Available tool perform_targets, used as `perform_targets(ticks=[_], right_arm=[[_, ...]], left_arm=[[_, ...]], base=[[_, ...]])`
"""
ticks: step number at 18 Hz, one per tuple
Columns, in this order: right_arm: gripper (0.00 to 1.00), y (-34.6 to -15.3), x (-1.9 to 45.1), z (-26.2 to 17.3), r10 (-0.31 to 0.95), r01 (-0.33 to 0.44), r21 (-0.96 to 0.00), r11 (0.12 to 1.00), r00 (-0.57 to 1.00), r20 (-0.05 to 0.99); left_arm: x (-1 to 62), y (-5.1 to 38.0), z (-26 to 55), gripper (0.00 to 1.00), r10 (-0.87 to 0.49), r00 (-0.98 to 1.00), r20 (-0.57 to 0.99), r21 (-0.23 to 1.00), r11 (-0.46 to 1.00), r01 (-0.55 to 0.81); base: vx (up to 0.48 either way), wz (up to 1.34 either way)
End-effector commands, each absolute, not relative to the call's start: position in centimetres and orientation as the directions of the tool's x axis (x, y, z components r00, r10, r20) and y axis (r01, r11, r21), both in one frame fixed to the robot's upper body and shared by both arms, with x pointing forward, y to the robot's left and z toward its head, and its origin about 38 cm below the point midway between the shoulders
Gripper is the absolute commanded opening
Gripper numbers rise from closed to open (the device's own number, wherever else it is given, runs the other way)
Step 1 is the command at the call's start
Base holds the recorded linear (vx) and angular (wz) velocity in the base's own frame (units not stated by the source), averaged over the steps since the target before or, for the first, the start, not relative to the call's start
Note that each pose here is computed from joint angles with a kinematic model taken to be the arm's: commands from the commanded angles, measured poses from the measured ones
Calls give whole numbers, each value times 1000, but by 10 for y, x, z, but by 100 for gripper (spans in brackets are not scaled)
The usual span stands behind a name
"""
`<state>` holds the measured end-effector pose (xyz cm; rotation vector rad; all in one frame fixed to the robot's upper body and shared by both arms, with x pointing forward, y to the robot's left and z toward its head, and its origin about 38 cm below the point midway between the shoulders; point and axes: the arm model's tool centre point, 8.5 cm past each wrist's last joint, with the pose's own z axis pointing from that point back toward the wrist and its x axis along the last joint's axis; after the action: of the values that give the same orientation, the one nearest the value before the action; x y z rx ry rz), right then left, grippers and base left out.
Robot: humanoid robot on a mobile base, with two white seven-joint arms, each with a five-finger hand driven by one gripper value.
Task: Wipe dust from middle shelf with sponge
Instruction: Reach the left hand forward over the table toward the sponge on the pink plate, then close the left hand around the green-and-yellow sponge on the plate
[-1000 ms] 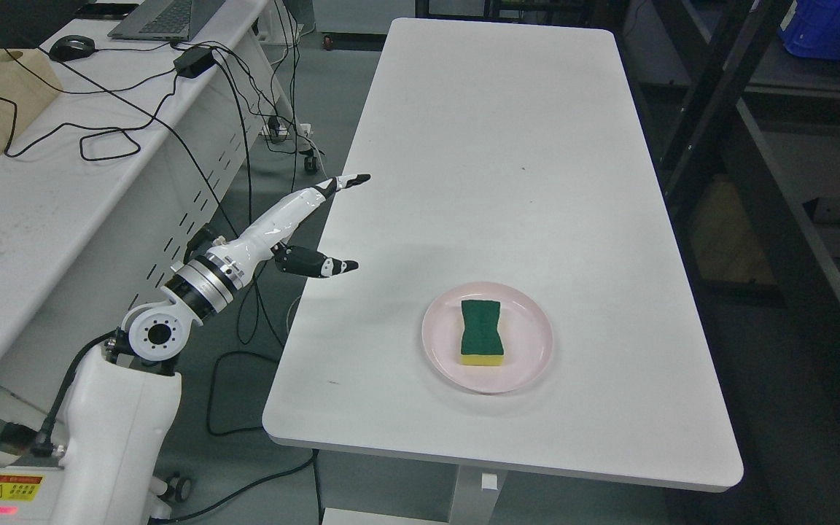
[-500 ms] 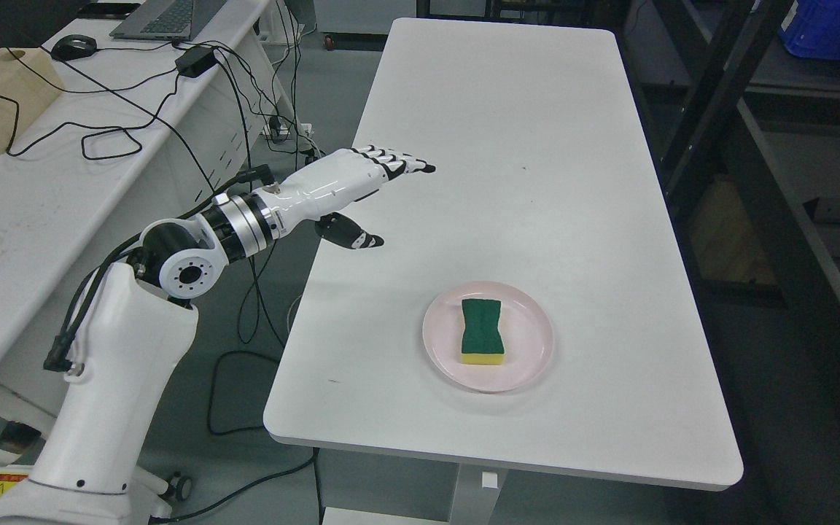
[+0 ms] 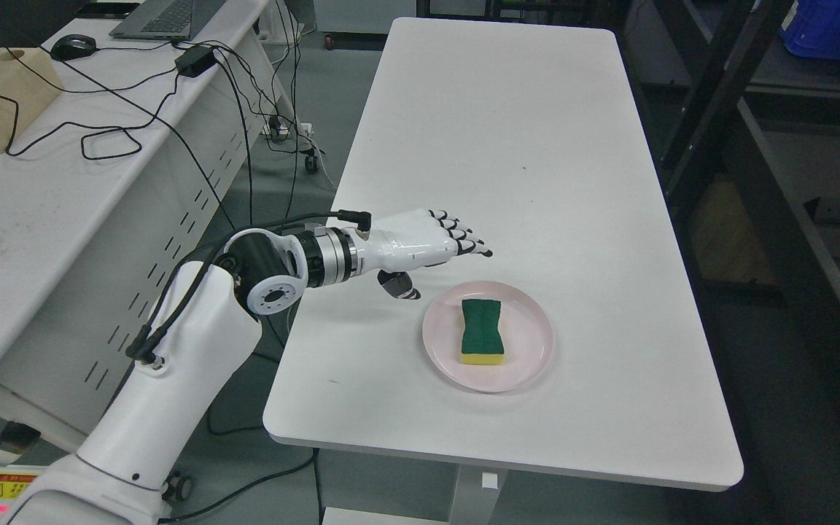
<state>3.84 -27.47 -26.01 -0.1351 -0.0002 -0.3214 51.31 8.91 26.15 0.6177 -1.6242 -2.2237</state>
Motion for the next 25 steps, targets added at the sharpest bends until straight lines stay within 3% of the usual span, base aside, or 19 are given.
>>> perform_targets(ticks=[1, 9, 18, 25], right_arm=[[100, -287, 44, -259, -314, 317, -147, 937, 948, 45], [100, -287, 44, -259, -314, 317, -147, 937, 948, 45], [100, -287, 44, -259, -314, 317, -147, 937, 948, 45], [100, -287, 44, -259, -314, 317, -147, 937, 948, 45]], left_arm=[[497, 33, 219, 92, -385, -907, -169, 905, -425, 11], [477, -9, 201, 89, -303, -937, -172, 886, -464, -13], [490, 12, 222, 87, -374, -914, -158, 887, -461, 35], [497, 25, 236, 77, -409, -896, -171, 883, -468, 45]], base=[[0, 0], [0, 0], [0, 0], [0, 0]])
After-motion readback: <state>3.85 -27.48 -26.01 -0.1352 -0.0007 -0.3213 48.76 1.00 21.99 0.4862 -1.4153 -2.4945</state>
